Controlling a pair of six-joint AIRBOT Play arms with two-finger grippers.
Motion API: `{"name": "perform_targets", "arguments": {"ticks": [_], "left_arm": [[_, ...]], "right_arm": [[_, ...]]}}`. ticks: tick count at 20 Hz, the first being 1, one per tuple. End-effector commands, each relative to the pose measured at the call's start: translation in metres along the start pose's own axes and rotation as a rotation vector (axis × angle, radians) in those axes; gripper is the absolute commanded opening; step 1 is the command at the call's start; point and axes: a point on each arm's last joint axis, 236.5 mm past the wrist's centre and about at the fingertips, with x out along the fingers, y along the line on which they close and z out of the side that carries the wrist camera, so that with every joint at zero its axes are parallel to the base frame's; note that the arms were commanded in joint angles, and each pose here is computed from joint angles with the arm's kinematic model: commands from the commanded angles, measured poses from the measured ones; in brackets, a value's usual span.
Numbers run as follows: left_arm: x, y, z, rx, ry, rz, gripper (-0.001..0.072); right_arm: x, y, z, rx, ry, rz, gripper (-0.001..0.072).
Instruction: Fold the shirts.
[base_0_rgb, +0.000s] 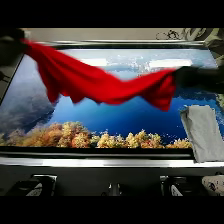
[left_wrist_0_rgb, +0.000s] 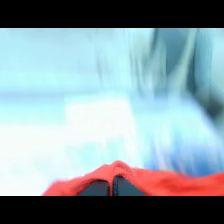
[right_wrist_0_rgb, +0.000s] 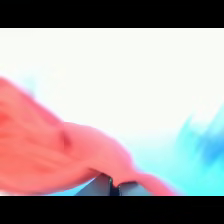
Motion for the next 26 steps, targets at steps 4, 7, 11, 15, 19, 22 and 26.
{"name": "perform_targets", "arguments": {"ticks": [4,7,11,15,19,22,26], "left_arm": [[-0.178,-0.028,0.087,0.115,-0.365,0.278,0.0028],[-0.16,0.014,0.047,0.101,-0.18,0.408,0.0028],[-0.084,0.084,-0.049,-0.018,0.126,0.453,0.0029],[-0.002,0.16,-0.218,-0.215,0.473,0.477,0.003],[0.076,0.197,-0.319,-0.491,0.45,0.448,0.003],[0.107,0.194,-0.37,-0.631,0.562,0.422,0.0185],[0.074,0.207,-0.359,-0.524,0.777,0.414,0.072]], "right_arm": [[-0.169,0.023,0.076,-0.052,-0.393,-0.163,0.0023],[-0.136,-0.015,0.019,-0.005,-0.098,-0.28,0.0023],[-0.053,-0.05,-0.129,0.166,0.609,-0.279,0.0024],[0.064,-0.087,-0.257,0.326,0.808,-0.234,0.0023],[0.176,-0.106,-0.302,0.576,0.65,-0.193,0.0025],[0.219,-0.102,-0.288,0.807,0.511,-0.139,0.0176],[0.191,-0.106,-0.242,0.602,0.532,-0.072,0.0678]]}}
